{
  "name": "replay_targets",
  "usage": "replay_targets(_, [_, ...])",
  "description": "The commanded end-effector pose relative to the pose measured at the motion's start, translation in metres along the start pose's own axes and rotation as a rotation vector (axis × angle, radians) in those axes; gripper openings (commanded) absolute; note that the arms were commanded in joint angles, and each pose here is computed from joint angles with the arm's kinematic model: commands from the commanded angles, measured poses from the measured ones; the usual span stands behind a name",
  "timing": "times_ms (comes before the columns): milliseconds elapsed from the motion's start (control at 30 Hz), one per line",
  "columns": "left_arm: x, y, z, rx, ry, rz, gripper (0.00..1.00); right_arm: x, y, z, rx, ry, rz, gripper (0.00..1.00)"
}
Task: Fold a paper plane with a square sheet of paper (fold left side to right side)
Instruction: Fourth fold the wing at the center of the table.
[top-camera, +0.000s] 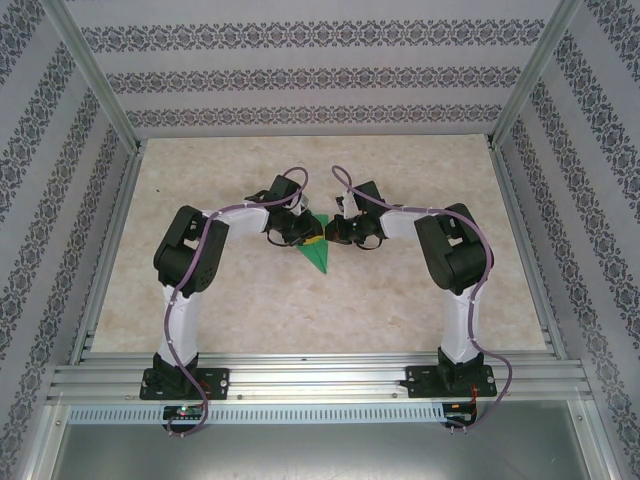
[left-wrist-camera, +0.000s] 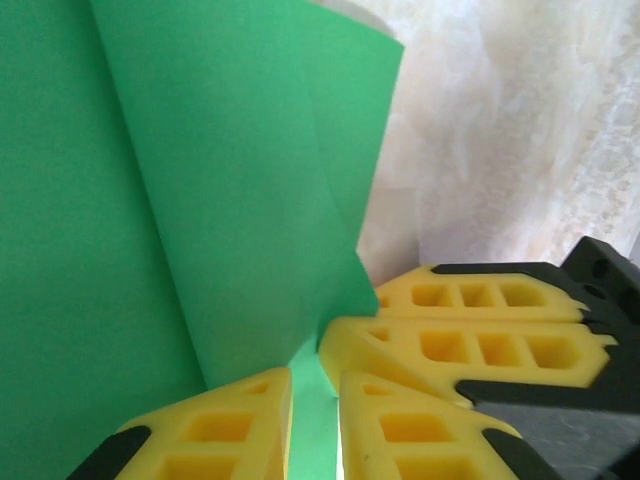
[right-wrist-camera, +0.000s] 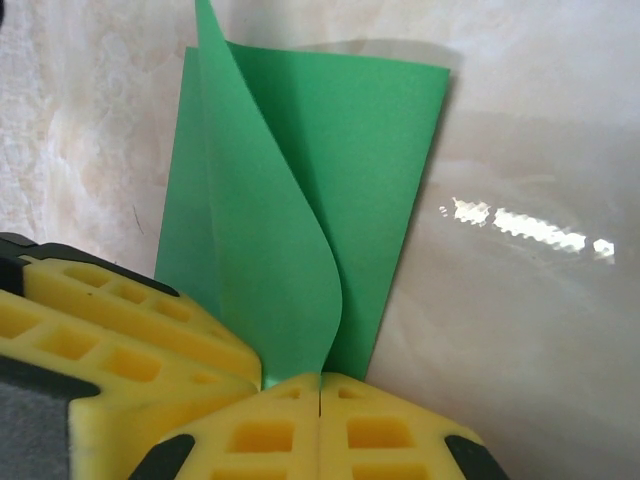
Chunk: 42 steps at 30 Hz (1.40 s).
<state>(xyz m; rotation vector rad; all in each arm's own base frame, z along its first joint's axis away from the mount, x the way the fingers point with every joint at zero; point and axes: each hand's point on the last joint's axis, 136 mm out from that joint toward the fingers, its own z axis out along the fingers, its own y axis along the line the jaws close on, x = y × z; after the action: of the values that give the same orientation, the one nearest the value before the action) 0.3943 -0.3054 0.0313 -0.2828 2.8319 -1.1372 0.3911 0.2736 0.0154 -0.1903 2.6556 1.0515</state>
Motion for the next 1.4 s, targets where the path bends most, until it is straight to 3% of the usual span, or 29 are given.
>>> replay_targets(0, [0.0, 0.003, 0.006, -0.008, 0.001, -0.003, 0.21, 0.021, -0.022, 0.008, 0.09, 0.069, 0.025, 0.06])
replay_targets(333, [0.014, 0.037, 0.019, -0.06, 0.011, -0.055, 0.21, 0.008, -0.011, 0.002, 0.066, 0.048, 0.012, 0.1])
replay_targets(667, [0.024, 0.055, 0.022, -0.082, 0.015, -0.089, 0.21, -0.031, 0.029, -0.061, 0.017, -0.082, -0.038, 0.28])
replay_targets(833, [0.024, 0.054, 0.021, -0.084, 0.012, -0.085, 0.21, -0.01, 0.051, -0.076, -0.05, -0.073, -0.047, 0.28])
replay_targets(1067, [0.024, 0.054, 0.02, -0.087, 0.009, -0.083, 0.21, 0.037, 0.081, -0.053, -0.165, -0.002, -0.04, 0.27])
replay_targets(1367, [0.024, 0.054, 0.02, -0.09, 0.009, -0.082, 0.21, 0.06, 0.065, -0.019, -0.118, 0.081, -0.022, 0.26])
